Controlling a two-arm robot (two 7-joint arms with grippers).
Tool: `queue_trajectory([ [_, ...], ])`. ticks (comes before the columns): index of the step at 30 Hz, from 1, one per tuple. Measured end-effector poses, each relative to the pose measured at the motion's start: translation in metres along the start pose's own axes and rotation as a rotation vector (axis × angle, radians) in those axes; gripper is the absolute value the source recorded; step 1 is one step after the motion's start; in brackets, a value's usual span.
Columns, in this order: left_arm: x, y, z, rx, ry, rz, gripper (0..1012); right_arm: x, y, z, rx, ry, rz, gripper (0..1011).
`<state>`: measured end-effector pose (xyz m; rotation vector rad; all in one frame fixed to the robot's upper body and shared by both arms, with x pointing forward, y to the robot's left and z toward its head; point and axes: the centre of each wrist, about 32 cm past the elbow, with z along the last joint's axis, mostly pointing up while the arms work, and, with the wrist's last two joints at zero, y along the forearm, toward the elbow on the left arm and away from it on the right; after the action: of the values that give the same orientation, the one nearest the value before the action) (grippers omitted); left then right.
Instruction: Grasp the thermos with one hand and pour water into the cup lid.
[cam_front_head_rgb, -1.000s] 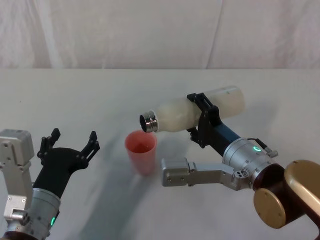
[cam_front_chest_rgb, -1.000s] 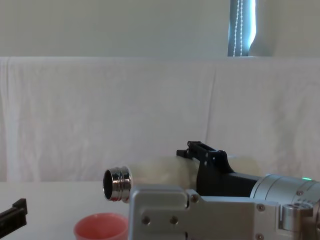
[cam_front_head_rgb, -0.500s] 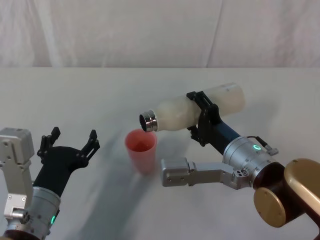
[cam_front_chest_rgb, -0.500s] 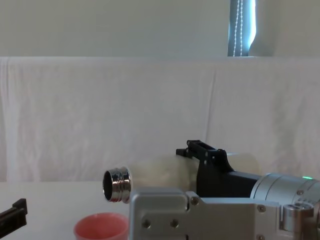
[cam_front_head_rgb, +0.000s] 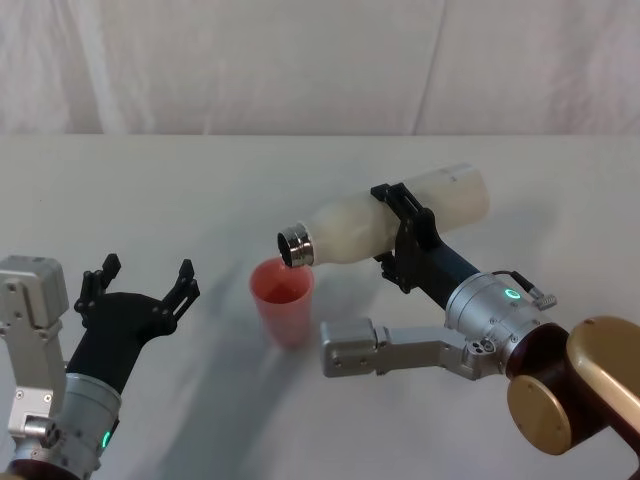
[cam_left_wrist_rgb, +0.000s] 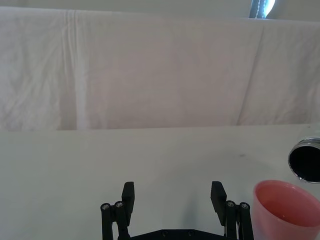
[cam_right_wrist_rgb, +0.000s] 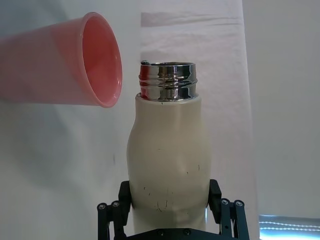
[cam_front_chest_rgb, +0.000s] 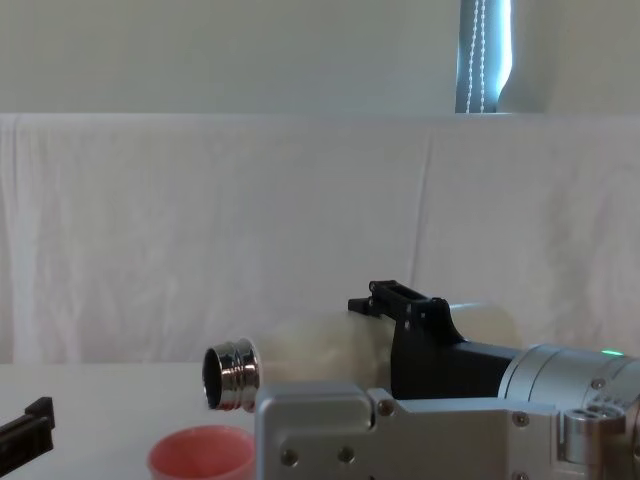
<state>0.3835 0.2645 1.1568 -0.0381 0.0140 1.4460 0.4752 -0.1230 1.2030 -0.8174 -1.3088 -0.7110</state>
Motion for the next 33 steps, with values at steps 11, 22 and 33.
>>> queue_trajectory([
  [11,0.0000,0.0000,0.0000,0.000,0.000,0.000,1001,0.0013,-0.0013,-0.0001,-0.004,-0.018,0.004,948],
  [22,0.0000,0.0000,0.0000,0.000,0.000,0.000,1001,0.0023,-0.0015,-0.0009,-0.005,-0.022,0.004,948],
  [33,0.0000,0.0000,0.0000,0.000,0.000,0.000,1001,0.0041,-0.0013,-0.0012,-0.007,-0.034,0.003,948],
])
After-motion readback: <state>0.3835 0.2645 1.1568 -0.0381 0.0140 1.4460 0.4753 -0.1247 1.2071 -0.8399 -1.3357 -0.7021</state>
